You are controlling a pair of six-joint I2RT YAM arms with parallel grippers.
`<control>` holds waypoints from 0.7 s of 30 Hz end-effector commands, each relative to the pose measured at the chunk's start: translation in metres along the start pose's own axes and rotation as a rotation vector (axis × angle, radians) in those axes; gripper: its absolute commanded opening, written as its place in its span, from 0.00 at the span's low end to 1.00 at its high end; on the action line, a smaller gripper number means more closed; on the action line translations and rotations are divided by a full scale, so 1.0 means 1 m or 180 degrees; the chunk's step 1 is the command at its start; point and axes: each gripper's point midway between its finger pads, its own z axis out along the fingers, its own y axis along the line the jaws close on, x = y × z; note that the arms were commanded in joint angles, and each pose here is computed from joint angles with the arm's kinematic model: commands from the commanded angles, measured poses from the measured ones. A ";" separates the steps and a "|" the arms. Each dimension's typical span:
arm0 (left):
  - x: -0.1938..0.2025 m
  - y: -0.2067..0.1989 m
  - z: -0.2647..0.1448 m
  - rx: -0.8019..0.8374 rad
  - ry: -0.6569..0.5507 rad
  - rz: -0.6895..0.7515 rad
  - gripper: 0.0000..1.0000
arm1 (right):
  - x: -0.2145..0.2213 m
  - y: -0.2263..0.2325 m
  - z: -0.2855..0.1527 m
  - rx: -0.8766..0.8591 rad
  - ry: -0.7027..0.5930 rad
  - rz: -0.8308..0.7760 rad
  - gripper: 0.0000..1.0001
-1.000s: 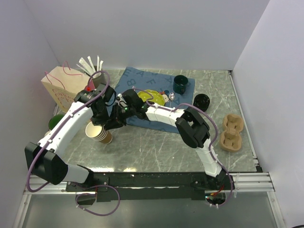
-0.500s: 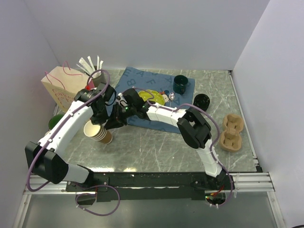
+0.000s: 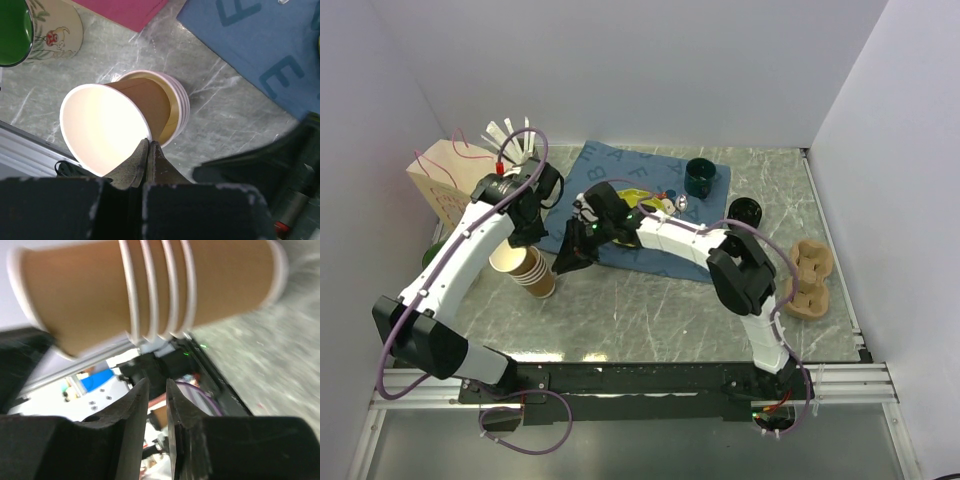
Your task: Pack the takeout coffee
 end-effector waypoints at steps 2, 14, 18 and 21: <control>-0.007 0.013 -0.014 -0.0053 -0.0109 0.0083 0.01 | 0.003 0.025 -0.076 0.0293 -0.0364 -0.0472 0.30; -0.045 0.024 -0.040 -0.0102 -0.0591 -0.0018 0.01 | 0.015 0.024 -0.166 0.0761 -0.0928 -0.0646 0.32; -0.045 0.016 -0.045 0.0034 -0.0575 -0.0053 0.01 | 0.019 0.029 -0.181 0.0760 -0.1046 -0.0670 0.33; -0.042 0.005 -0.051 0.0229 -0.0541 -0.0025 0.01 | 0.020 0.028 -0.185 0.0789 -0.1083 -0.0653 0.33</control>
